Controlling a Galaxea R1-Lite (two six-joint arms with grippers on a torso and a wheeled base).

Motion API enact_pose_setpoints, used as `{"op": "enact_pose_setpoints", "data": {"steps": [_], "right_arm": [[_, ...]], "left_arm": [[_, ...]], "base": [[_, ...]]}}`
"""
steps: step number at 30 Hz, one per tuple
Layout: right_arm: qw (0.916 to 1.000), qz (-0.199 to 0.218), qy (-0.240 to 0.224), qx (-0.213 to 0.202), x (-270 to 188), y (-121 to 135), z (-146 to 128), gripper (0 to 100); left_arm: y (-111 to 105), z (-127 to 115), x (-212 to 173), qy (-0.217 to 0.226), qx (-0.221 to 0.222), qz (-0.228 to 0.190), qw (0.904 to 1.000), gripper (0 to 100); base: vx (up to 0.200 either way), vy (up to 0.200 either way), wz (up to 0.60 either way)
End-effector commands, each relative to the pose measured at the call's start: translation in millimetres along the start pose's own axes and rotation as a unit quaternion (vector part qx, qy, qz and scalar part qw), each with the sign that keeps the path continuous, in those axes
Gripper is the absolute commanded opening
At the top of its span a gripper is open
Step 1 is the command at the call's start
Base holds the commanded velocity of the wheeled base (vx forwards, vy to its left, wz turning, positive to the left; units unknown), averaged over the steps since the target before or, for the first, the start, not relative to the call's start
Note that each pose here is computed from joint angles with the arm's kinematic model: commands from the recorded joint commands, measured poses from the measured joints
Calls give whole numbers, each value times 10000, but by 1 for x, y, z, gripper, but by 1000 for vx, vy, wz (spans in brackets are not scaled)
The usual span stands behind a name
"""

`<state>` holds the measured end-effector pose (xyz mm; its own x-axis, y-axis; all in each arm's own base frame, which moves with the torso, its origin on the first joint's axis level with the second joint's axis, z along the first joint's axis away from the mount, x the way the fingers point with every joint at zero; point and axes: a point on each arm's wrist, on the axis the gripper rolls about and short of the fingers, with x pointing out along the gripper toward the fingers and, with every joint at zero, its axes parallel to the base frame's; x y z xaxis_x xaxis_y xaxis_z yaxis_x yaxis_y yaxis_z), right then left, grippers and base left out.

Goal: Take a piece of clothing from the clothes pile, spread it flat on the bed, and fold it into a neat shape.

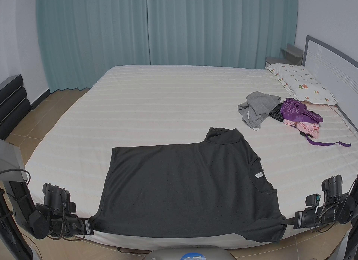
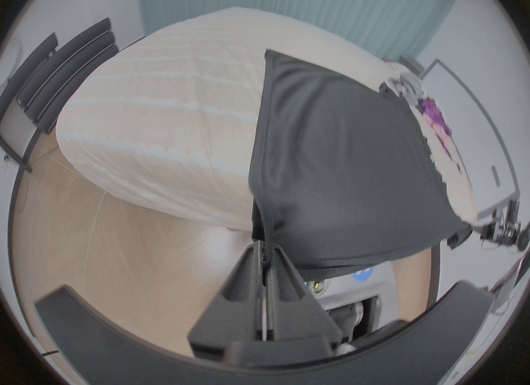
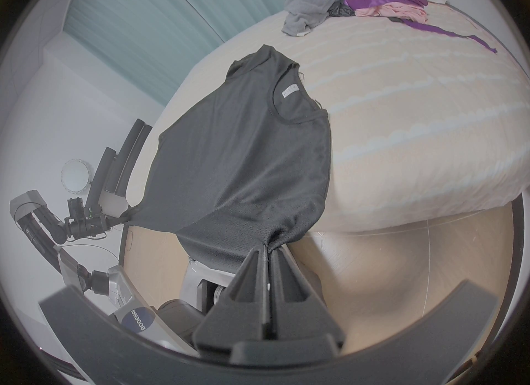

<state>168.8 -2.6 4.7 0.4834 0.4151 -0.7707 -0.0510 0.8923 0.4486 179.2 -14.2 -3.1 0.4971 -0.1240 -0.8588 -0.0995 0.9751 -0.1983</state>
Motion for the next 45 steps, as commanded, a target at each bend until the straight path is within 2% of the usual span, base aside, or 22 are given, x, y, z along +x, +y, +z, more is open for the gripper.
{"op": "enact_pose_setpoints", "data": {"steps": [1, 7, 17, 30, 35, 45], "right_arm": [[9995, 55, -311, -70, 1, 2, 14, 0], [9967, 134, -740, 292, 10, 3, 45, 0], [9938, 235, -1035, 336, 15, 5, 71, 0], [9933, 251, -1084, 303, 12, 7, 69, 0], [9949, 206, -929, 345, 12, 5, 60, 0], [9954, 202, -875, 343, 12, 6, 57, 0]], "left_arm": [[-7, 27, -2, -621, -356, -184, 9973, 0], [-14, 51, 2, -1016, -861, -385, 9903, 0], [-16, 60, 3, -1142, -923, -440, 9882, 0], [-17, 62, -5, -1287, -901, -485, 9864, 0], [-19, 63, -27, -1426, -839, -481, 9850, 0], [-21, 59, -49, -1364, -583, -424, 9880, 0]], "base": [[0, 0, 0], [0, 0, 0], [0, 0, 0], [0, 0, 0], [0, 0, 0], [0, 0, 0]]}}
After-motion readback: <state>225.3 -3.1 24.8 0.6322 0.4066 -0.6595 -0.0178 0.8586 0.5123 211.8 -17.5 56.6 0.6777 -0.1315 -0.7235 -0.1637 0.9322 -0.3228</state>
